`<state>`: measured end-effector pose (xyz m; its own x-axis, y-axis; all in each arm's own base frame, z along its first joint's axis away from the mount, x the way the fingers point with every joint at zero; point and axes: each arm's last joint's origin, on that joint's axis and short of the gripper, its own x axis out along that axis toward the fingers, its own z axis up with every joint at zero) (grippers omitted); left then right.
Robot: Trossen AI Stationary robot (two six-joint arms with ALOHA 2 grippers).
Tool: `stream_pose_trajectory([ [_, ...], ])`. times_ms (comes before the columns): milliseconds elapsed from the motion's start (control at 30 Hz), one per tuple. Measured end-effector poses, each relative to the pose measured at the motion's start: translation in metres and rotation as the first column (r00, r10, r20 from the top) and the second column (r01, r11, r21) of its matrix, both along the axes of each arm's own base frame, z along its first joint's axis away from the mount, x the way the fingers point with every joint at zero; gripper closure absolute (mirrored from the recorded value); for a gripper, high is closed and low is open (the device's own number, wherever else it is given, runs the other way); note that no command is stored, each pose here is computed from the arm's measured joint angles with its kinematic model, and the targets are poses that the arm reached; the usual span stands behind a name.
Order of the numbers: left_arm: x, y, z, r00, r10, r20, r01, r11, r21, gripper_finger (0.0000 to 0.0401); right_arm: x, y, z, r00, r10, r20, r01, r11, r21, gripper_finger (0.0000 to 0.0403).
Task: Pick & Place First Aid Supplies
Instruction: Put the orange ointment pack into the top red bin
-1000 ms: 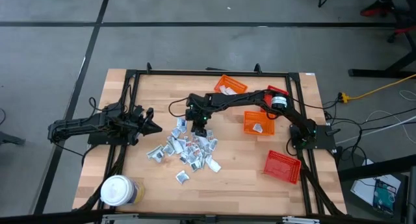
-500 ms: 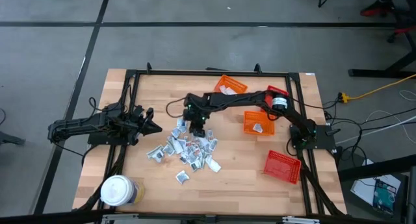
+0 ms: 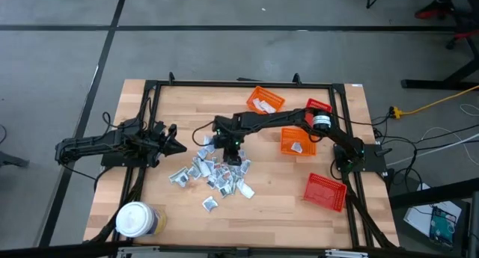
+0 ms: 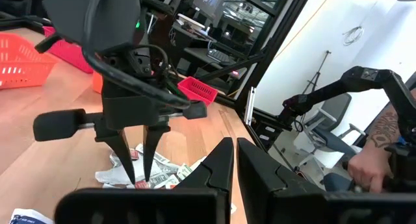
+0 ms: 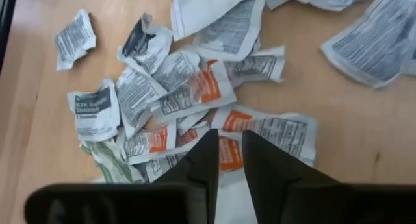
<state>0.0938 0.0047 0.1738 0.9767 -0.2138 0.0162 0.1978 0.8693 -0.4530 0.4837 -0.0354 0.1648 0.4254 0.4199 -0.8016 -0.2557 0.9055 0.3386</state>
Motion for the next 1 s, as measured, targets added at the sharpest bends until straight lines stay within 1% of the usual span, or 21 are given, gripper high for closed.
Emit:
stream_pose_trajectory([
  [300, 0.0, 0.0, 0.0, 1.0, 0.0, 0.0, 0.0, 1.0, 0.0, 0.0386, 0.001, -0.002, -0.01, 0.999, -0.009, 0.038, 0.009, 1.0, -0.001, 0.0346],
  [567, 0.0, 0.0, 0.0, 1.0, 0.0, 0.0, 0.0, 1.0, 0.0, 0.0385, 0.003, -0.013, -0.021, 0.998, -0.059, 0.037, 0.06, 0.997, -0.041, 0.0346],
  [600, 0.0, 0.0, 0.0, 1.0, 0.001, 0.001, -0.001, 1.0, 0.0, 0.0386, 0.004, -0.015, -0.021, 0.997, -0.071, 0.04, 0.073, 0.996, -0.058, 0.0346],
  [733, 0.0, 0.0, 0.0, 1.0, 0.0, 0.0, 0.0, 1.0, 0.0, 0.0386, 0.004, -0.027, -0.022, 0.992, -0.117, 0.054, 0.123, 0.987, -0.106, 0.0346],
  [900, 0.0, 0.0, 0.0, 1.0, 0.001, 0.0, -0.001, 1.0, 0.0, 0.0386, 0.002, -0.049, -0.021, 0.982, -0.176, 0.065, 0.183, 0.976, -0.118, 0.0346],
  [1000, 0.0, 0.0, 0.0, 1.0, 0.0, 0.0, 0.0, 1.0, 0.0, 0.0385, 0.0, -0.062, -0.021, 0.974, -0.216, 0.065, 0.224, 0.964, -0.142, 0.0346],
])
